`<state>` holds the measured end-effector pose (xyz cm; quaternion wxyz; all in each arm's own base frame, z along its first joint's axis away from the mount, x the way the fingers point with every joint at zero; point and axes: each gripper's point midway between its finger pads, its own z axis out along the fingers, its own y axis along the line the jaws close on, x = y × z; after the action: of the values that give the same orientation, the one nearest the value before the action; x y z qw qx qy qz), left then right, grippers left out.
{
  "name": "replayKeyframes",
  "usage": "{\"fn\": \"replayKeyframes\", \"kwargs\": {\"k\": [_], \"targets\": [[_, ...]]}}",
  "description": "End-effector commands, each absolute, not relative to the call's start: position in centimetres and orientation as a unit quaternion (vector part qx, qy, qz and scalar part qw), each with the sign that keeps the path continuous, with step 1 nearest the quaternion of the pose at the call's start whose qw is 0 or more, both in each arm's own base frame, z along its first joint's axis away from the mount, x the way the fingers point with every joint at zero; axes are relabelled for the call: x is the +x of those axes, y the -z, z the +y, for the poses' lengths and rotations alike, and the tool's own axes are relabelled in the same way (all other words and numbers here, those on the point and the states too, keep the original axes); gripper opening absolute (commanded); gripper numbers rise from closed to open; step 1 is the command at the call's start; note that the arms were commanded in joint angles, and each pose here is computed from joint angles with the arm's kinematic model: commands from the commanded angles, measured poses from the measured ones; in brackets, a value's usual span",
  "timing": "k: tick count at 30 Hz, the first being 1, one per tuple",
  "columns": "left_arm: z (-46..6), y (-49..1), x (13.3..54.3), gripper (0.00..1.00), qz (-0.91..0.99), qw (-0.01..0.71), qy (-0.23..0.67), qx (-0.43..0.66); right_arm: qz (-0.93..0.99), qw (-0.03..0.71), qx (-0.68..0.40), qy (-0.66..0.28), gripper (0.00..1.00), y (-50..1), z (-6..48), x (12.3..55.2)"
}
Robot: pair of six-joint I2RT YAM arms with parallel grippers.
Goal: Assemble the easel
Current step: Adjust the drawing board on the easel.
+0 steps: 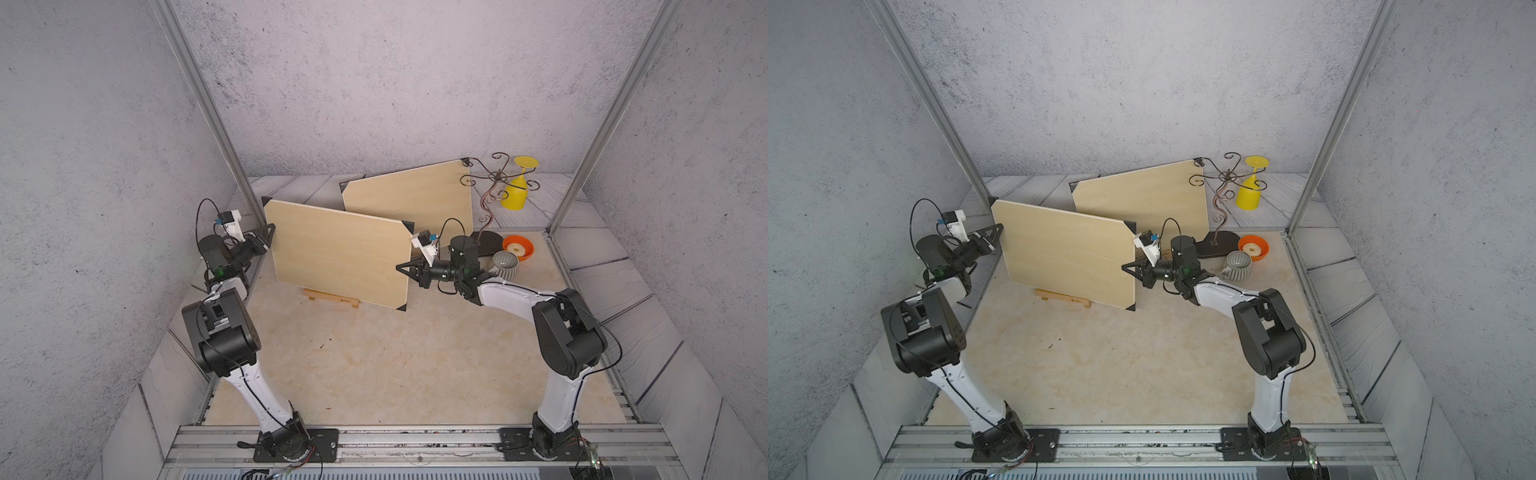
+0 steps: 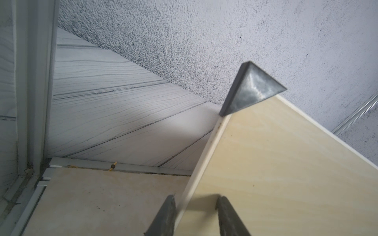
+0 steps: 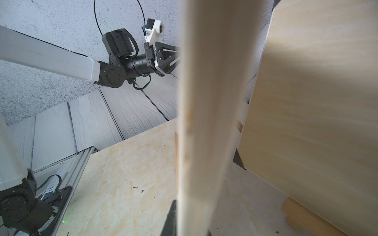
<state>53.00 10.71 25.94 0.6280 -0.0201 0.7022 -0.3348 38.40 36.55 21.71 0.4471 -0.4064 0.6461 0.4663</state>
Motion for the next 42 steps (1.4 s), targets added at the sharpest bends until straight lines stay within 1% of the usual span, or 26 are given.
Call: {"fn": "replayKeyframes", "kwargs": {"k": [1, 4, 6, 8, 11, 18, 20, 25, 28, 30, 32, 34, 35, 36, 42], "targets": [[4.2, -25.5, 51.4, 0.36, 0.698, 0.582, 0.41, 0.078, 0.675, 0.38, -0.443, -0.452, 0.0, -15.3, 38.9, 35.3], [4.3, -25.0, 51.2, 0.36, 0.701, 0.58, 0.409, 0.069, 0.685, 0.375, -0.439, -0.444, 0.08, -14.5, 38.7, 35.4], [4.4, -24.8, 51.1, 0.36, 0.703, 0.581, 0.405, 0.064, 0.689, 0.374, -0.437, -0.441, 0.21, -14.3, 38.5, 35.4], [4.7, -24.5, 51.1, 0.39, 0.708, 0.58, 0.399, 0.057, 0.695, 0.37, -0.436, -0.436, 0.26, -14.1, 38.5, 35.6], [4.9, -24.3, 51.3, 0.44, 0.71, 0.58, 0.397, 0.049, 0.702, 0.376, -0.429, -0.426, 0.38, -14.1, 38.2, 35.9], [5.3, -24.2, 51.3, 0.48, 0.712, 0.581, 0.392, 0.04, 0.709, 0.402, -0.407, -0.413, 0.54, -14.8, 37.2, 37.0], [5.7, -24.1, 51.3, 0.49, 0.714, 0.581, 0.389, 0.033, 0.71, 0.403, -0.405, -0.411, 0.6, -15.1, 37.0, 37.1], [6.8, -24.3, 51.2, 0.56, 0.717, 0.59, 0.371, 0.011, 0.714, 0.415, -0.403, -0.394, 0.82, -15.5, 36.3, 37.1], [7.3, -24.2, 51.1, 0.59, 0.718, 0.593, 0.363, -0.001, 0.719, 0.418, -0.397, -0.388, 0.93, -15.5, 35.8, 37.2], [7.9, -24.2, 50.9, 0.64, 0.72, 0.598, 0.352, -0.013, 0.723, 0.423, -0.386, -0.387, 0.99, -15.7, 35.3, 37.3], [8.6, -24.1, 50.5, 0.72, 0.724, 0.601, 0.337, -0.024, 0.724, 0.426, -0.376, -0.391, 0.99, -15.9, 34.8, 37.3], [9.0, -24.1, 50.2, 0.89, 0.73, 0.6, 0.325, -0.031, 0.727, 0.429, -0.369, -0.389, 0.99, -16.0, 34.3, 37.3], [9.1, -24.3, 49.9, 0.95, 0.732, 0.602, 0.319, -0.031, 0.727, 0.432, -0.366, -0.388, 0.99, -16.2, 34.0, 37.3], [9.4, -24.3, 49.7, 0.97, 0.736, 0.602, 0.309, -0.038, 0.729, 0.436, -0.36, -0.384, 0.99, -16.4, 33.6, 37.3], [11.7, -24.2, 47.0, 0.97, 0.75, 0.615, 0.224, -0.094, 0.745, 0.455, -0.323, -0.365, 0.99, -17.2, 30.9, 37.3]]}}
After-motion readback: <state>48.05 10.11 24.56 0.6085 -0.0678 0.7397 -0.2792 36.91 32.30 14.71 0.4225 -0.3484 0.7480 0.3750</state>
